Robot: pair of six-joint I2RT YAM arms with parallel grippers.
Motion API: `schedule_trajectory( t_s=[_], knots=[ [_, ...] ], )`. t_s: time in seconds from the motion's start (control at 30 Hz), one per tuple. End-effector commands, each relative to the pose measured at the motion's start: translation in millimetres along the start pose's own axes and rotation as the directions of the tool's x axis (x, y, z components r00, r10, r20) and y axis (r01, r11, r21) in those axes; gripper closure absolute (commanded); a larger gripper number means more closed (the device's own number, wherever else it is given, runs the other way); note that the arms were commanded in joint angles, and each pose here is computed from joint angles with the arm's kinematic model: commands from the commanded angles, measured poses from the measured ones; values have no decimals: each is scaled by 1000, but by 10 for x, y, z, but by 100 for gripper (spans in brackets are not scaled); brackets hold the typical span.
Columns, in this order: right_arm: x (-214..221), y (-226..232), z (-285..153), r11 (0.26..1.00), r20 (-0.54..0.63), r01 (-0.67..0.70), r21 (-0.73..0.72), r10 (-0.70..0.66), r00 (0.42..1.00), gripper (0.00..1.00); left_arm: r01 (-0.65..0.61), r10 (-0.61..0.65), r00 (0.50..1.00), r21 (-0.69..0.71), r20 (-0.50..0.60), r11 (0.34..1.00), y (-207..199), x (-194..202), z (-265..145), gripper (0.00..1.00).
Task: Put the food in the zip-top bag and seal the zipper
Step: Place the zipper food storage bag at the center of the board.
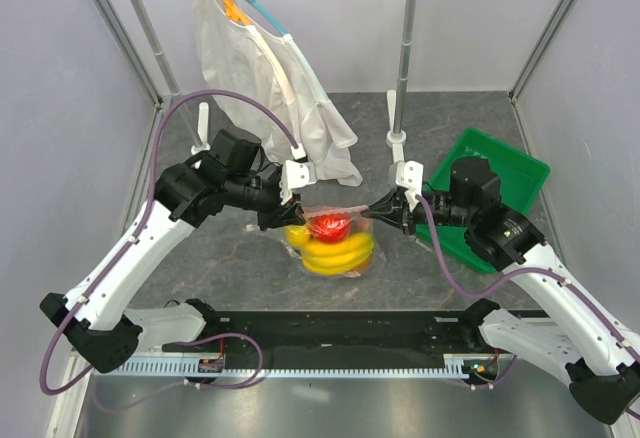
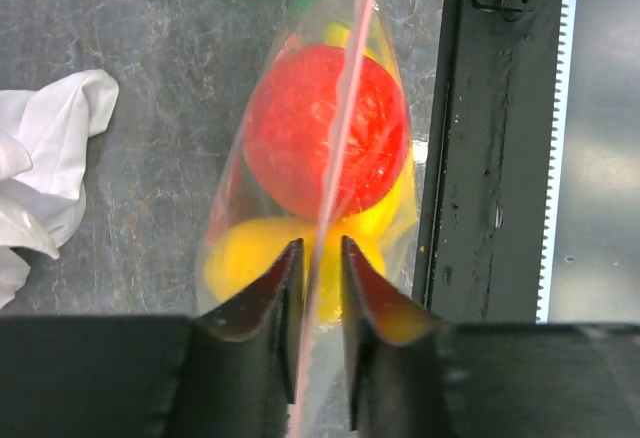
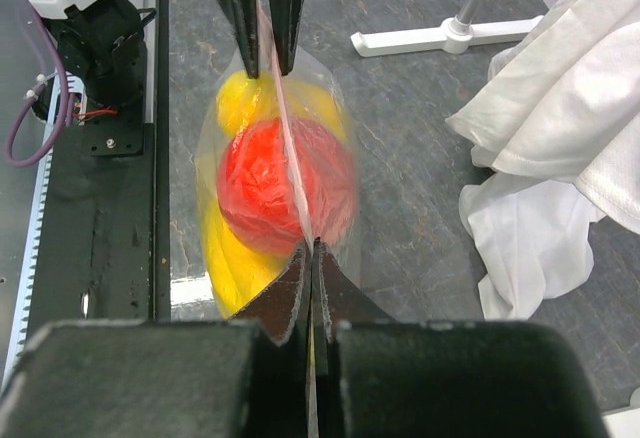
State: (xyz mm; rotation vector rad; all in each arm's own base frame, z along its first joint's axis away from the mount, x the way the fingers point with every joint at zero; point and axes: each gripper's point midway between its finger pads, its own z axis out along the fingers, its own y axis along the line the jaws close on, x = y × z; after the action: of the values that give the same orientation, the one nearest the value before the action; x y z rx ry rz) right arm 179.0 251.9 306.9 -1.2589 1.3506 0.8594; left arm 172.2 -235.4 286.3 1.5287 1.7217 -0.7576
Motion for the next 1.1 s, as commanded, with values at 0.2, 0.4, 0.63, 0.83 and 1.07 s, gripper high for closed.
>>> schedule_trajectory(
  t_s=[0.2, 0.4, 0.63, 0.83, 1.07],
  knots=[
    [-261, 70, -131, 998, 43, 68, -7, -67, 997, 84, 76, -77, 995, 12, 68, 997, -61, -219, -45, 98],
    [-209, -175, -182, 985, -8, -72, 158, 74, 997, 2, 105, -99, 993, -94, 65, 990, 139, -291, -102, 98],
    [-425, -218, -252, 961, 33, -187, 205, 184, 982, 2, 36, -16, 995, -215, 96, 976, 667, -508, -80, 98],
    [-706, -306, -300, 943, 82, -238, 234, 225, 971, 2, -105, 139, 986, -301, 92, 948, 1247, -802, -156, 98],
    [-836, -472, -371, 929, 103, -234, 286, 213, 972, 2, -179, 215, 975, -352, 64, 919, 1551, -929, -212, 98]
  ],
)
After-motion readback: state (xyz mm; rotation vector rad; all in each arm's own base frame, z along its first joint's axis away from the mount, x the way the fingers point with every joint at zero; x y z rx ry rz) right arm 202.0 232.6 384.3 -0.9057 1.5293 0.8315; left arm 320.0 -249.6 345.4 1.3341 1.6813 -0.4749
